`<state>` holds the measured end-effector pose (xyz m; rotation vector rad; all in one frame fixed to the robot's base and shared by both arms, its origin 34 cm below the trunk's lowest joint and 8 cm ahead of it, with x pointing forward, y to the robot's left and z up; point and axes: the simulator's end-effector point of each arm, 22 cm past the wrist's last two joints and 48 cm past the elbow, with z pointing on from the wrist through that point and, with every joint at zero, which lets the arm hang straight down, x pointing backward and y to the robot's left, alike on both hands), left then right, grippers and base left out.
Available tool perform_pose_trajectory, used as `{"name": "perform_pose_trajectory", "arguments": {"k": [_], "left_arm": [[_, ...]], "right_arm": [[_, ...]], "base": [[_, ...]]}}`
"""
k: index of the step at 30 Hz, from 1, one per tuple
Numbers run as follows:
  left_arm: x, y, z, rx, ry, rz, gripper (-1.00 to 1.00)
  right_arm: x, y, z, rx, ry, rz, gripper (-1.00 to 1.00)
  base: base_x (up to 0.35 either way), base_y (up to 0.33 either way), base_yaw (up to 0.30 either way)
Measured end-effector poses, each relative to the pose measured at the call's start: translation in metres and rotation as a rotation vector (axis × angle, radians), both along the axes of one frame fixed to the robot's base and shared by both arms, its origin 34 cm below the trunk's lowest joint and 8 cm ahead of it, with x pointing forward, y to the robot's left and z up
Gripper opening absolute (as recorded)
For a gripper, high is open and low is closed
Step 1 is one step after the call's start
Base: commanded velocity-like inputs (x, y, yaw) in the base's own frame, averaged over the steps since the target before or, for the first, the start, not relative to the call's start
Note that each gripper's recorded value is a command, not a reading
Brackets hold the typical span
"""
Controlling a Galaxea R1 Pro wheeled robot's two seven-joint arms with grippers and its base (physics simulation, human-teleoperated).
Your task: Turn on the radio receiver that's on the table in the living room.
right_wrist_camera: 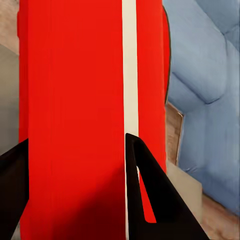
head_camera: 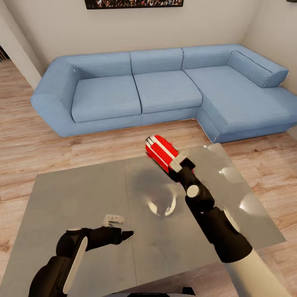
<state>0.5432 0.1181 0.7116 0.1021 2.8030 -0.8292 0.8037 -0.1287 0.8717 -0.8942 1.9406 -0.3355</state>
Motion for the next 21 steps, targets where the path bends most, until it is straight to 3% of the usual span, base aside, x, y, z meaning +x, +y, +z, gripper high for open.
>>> {"name": "perform_pose_trajectory", "arguments": {"k": [4, 9, 14, 18, 21], "left_arm": [[0.015, 0.013, 0.012, -0.007, 0.012, 0.012, 1.0], [0.02, 0.033, 0.011, 0.022, 0.011, 0.017, 1.0], [0.024, 0.043, 0.011, 0.041, 0.006, 0.014, 1.0], [0.039, 0.043, 0.017, 0.038, -0.021, 0.016, 1.0], [0.046, 0.041, 0.021, 0.028, -0.034, 0.018, 1.0]], "right_arm": [[-0.024, -0.007, 0.007, -0.16, -0.2, -0.019, -1.0], [-0.039, -0.023, 0.014, -0.269, -0.331, 0.01, -1.0], [-0.042, -0.049, 0.026, -0.341, -0.453, 0.047, -1.0], [-0.055, -0.072, 0.034, -0.376, -0.539, 0.038, -1.0], [-0.079, -0.059, 0.025, -0.392, -0.568, 0.092, -1.0]], "base": [[0.0, 0.0, 0.0], [0.0, 0.0, 0.0], [0.0, 0.0, 0.0], [0.0, 0.0, 0.0], [0.0, 0.0, 0.0]]}}
